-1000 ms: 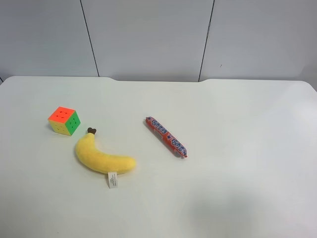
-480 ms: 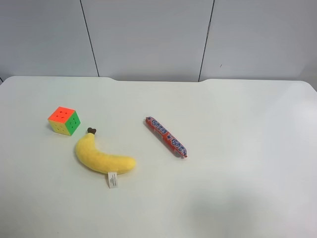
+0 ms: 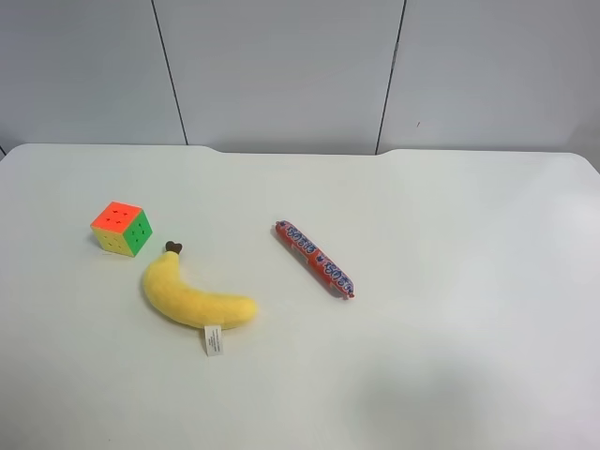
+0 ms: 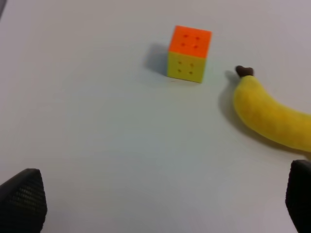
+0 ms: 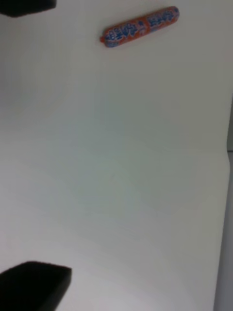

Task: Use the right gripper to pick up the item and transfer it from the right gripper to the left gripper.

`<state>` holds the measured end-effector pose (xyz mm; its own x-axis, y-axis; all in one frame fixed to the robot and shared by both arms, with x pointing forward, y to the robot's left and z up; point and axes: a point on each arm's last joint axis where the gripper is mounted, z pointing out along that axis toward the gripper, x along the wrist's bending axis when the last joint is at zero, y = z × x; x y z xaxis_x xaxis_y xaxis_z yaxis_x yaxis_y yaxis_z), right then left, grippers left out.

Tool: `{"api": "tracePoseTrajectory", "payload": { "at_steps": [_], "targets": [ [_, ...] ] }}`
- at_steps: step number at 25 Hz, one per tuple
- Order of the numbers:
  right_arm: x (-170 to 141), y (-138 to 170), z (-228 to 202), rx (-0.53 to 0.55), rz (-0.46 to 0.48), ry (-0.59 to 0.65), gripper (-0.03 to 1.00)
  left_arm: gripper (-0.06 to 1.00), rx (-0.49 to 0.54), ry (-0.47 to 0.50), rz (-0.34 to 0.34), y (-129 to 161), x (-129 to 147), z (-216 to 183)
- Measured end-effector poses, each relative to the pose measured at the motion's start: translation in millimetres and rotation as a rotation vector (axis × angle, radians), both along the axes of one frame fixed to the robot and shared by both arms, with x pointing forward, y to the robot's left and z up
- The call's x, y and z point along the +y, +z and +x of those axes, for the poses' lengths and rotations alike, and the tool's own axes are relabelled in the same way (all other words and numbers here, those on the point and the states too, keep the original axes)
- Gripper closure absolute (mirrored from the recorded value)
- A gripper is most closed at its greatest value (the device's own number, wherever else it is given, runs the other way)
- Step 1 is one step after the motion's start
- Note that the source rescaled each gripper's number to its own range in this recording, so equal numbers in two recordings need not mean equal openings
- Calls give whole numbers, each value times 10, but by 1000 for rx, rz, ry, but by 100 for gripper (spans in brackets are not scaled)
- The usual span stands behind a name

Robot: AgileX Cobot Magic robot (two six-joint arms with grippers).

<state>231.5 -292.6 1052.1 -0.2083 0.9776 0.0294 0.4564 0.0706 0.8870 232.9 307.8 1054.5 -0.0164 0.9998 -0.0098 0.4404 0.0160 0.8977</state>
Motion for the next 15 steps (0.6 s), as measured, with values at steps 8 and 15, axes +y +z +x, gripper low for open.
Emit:
{"api": "tracePoseTrajectory", "payload": {
  "at_steps": [8,15],
  "targets": [
    [0,0,0,0,0,0,-3,-6,0,88,0,0,-5,-7],
    [0,0,0,0,0,0,-3,-6,0,88,0,0,-5,-7]
  ]
}}
